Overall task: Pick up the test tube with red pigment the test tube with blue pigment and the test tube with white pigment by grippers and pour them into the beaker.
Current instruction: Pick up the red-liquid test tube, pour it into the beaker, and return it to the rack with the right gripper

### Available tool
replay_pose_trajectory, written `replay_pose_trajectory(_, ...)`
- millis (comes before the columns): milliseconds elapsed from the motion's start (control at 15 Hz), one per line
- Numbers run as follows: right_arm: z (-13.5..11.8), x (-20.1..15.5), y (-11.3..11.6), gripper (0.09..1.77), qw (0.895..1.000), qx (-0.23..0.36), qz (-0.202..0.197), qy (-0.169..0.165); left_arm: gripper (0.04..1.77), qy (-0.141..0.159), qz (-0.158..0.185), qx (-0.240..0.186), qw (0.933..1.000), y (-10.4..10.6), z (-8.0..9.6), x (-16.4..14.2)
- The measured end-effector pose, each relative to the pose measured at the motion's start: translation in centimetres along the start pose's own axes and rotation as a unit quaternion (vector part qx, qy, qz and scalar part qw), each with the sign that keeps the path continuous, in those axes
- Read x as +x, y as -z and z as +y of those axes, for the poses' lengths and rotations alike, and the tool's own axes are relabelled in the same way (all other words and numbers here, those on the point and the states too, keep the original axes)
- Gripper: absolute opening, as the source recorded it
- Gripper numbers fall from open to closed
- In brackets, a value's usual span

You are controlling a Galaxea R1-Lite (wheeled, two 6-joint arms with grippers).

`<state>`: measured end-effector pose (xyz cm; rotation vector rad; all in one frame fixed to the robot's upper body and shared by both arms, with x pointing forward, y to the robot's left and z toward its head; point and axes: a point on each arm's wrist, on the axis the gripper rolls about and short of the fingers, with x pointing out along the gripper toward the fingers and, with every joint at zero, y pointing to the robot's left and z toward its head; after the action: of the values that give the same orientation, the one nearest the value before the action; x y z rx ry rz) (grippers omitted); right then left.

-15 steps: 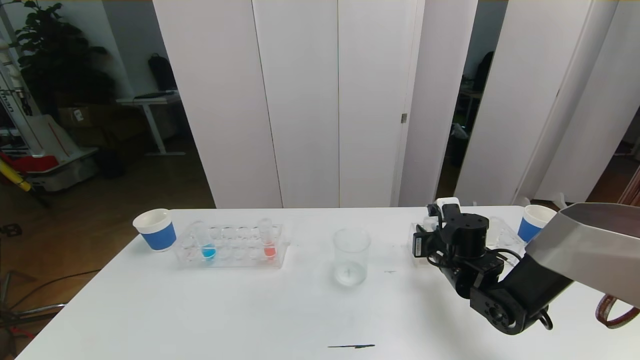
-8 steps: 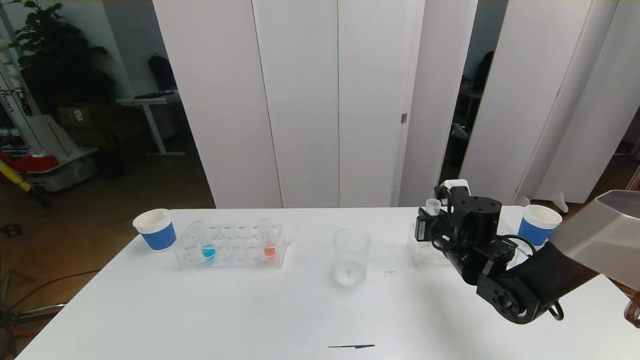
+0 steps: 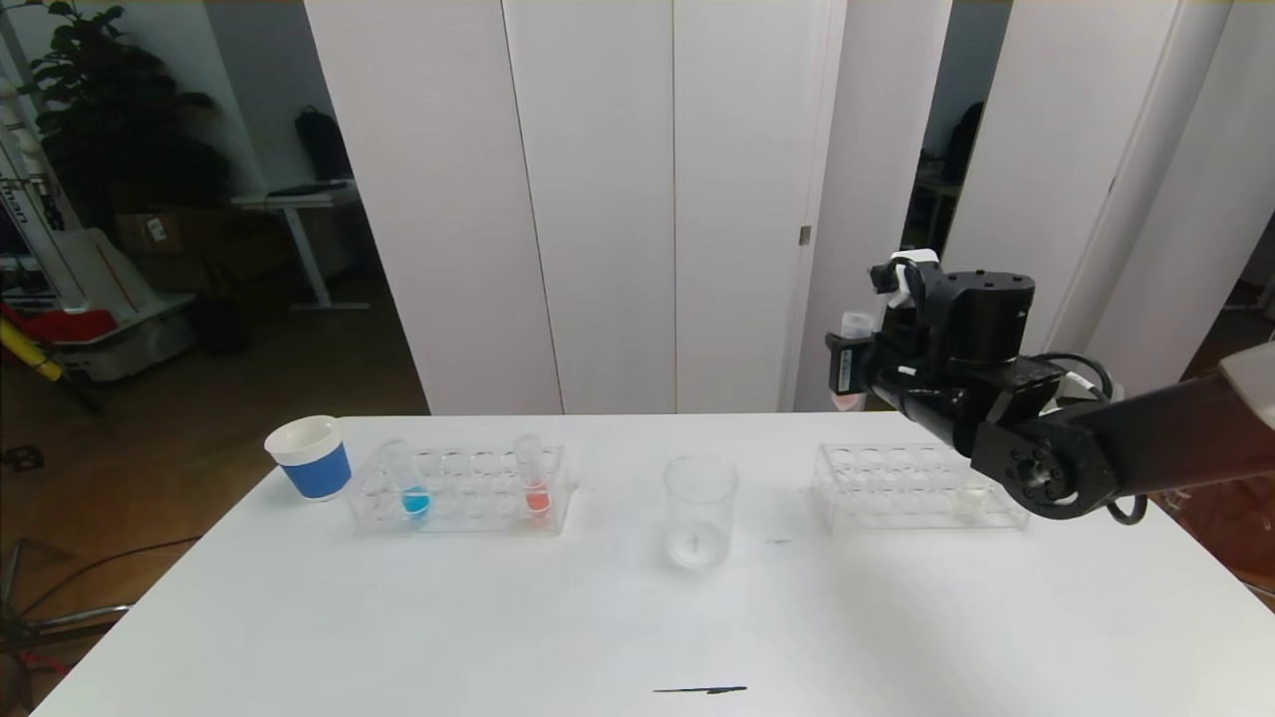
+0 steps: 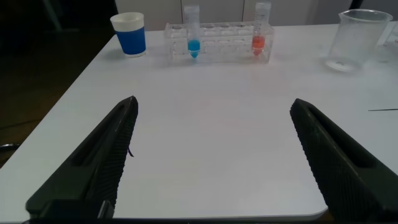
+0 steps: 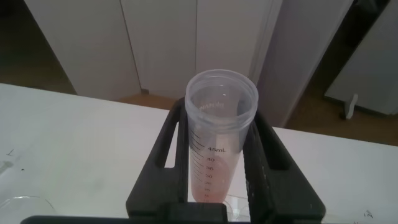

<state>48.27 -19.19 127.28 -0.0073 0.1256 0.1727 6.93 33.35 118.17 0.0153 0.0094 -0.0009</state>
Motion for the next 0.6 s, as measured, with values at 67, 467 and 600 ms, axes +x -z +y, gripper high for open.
replay_pose_trajectory(67, -0.1, 0.3, -1.3, 0.58, 1.000, -0.003, -0.008, -0.020, 1.75, 0.000, 0.000, 0.000, 1.0000, 0.0, 0.0, 0.0)
replay_pose_trajectory(467, 0.8, 2.1, -4.4, 0.58, 0.976, -0.119, -0.053, -0.172, 1.75, 0.000, 0.000, 0.000, 1.0000, 0.0, 0.0, 0.0)
replay_pose_trajectory(600, 1.3, 2.8, -3.9, 0.58, 0.965, -0.145, -0.062, -0.210, 1.75, 0.000, 0.000, 0.000, 1.0000, 0.0, 0.0, 0.0)
